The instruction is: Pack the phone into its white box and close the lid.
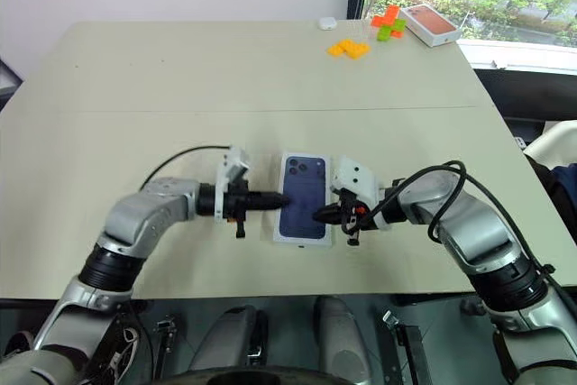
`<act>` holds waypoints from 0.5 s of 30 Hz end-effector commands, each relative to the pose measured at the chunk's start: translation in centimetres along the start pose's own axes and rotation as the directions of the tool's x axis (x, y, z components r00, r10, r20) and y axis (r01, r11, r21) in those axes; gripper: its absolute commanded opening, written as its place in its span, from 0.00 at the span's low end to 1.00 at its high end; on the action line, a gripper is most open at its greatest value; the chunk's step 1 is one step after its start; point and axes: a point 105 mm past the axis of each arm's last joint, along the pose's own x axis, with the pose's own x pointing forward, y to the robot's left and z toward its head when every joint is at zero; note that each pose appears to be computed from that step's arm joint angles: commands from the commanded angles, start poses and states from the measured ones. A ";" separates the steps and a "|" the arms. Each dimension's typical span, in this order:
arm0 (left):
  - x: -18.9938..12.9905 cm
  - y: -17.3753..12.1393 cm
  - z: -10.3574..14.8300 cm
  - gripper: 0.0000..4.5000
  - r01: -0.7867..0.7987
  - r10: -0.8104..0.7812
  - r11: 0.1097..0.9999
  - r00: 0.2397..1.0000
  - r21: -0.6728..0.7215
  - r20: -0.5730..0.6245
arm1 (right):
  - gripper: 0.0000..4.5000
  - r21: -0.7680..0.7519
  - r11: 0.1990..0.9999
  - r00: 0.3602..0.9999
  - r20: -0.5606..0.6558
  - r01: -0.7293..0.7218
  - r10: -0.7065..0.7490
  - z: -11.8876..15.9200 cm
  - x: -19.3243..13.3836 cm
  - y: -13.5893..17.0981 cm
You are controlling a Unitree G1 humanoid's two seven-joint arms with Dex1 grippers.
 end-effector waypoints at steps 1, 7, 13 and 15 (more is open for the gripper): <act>-0.1 0.7 -2.4 0.00 -0.041 0.051 0.996 0.989 0.074 -0.137 | 0.01 -0.051 0.989 0.989 -0.042 0.136 -0.138 -0.4 0.0 -2.2; -1.9 3.2 2.2 0.00 -0.159 0.154 0.986 0.984 0.047 0.091 | 0.01 0.002 0.968 0.961 0.116 0.252 -0.250 2.8 -1.2 -5.0; -5.6 4.3 5.6 0.41 -0.248 0.223 0.965 0.945 0.082 0.237 | 0.42 0.084 0.973 0.942 0.243 0.217 -0.231 5.1 -3.3 -5.7; -7.1 4.7 5.8 0.64 -0.271 0.246 0.959 0.939 0.078 0.241 | 0.65 0.071 0.975 0.941 0.258 0.209 -0.221 5.2 -4.0 -5.6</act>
